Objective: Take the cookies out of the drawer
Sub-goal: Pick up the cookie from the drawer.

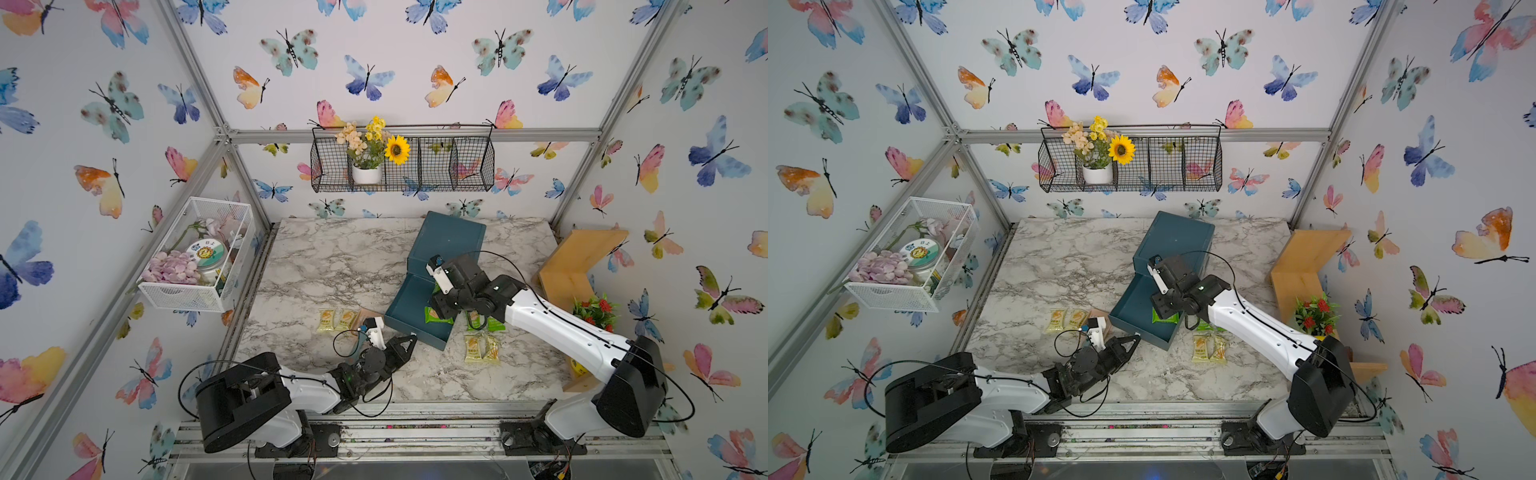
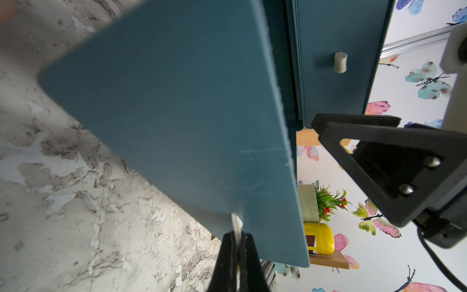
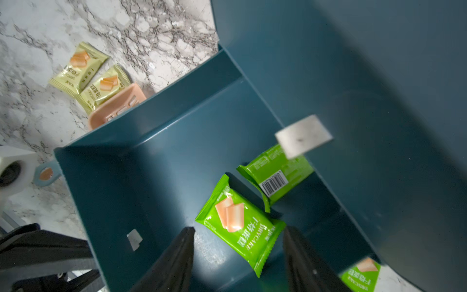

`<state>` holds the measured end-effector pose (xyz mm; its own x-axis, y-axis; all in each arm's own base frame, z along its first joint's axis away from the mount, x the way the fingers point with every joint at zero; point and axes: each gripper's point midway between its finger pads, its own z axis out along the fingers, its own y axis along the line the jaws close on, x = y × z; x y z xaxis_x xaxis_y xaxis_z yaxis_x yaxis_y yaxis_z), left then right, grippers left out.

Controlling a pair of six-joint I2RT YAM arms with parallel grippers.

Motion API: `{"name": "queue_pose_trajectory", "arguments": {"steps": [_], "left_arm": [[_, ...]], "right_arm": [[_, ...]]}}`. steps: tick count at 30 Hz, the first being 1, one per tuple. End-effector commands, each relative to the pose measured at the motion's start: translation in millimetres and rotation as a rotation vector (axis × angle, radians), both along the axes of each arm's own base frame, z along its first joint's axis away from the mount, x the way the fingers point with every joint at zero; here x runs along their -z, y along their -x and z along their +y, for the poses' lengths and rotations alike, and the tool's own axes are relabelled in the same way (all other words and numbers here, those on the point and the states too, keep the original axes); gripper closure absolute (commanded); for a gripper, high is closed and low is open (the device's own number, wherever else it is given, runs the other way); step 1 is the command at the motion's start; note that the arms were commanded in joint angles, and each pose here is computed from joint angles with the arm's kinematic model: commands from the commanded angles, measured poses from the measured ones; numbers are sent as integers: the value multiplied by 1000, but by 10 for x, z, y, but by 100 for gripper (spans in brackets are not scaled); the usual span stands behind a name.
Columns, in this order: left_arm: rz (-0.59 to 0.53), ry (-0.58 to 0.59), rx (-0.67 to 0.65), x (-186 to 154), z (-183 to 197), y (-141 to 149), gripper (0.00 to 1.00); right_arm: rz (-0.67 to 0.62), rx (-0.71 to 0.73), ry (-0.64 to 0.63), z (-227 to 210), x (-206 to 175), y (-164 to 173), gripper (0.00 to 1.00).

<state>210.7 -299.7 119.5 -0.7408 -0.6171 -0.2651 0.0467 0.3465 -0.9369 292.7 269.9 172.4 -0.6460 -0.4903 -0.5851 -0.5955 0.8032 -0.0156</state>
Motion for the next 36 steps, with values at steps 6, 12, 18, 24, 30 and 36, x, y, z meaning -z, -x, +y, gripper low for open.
{"name": "queue_pose_trajectory", "arguments": {"steps": [6,12,18,24,30,36], "left_arm": [[-29,22,-5,-117,-6,-20,100],[-33,19,-12,-117,24,-20,100],[-34,28,-12,-122,28,-15,100],[-30,28,-9,-112,36,-5,100],[-33,32,-15,-116,58,-6,100],[-34,23,-21,-116,92,-3,100]], "right_arm": [[24,-16,159,-6,235,20,36],[36,-224,359,-122,325,87,29],[66,-434,410,-39,407,181,26],[16,-569,428,36,298,68,25],[8,-652,438,70,303,-44,24],[59,-728,426,69,389,4,25]]}}
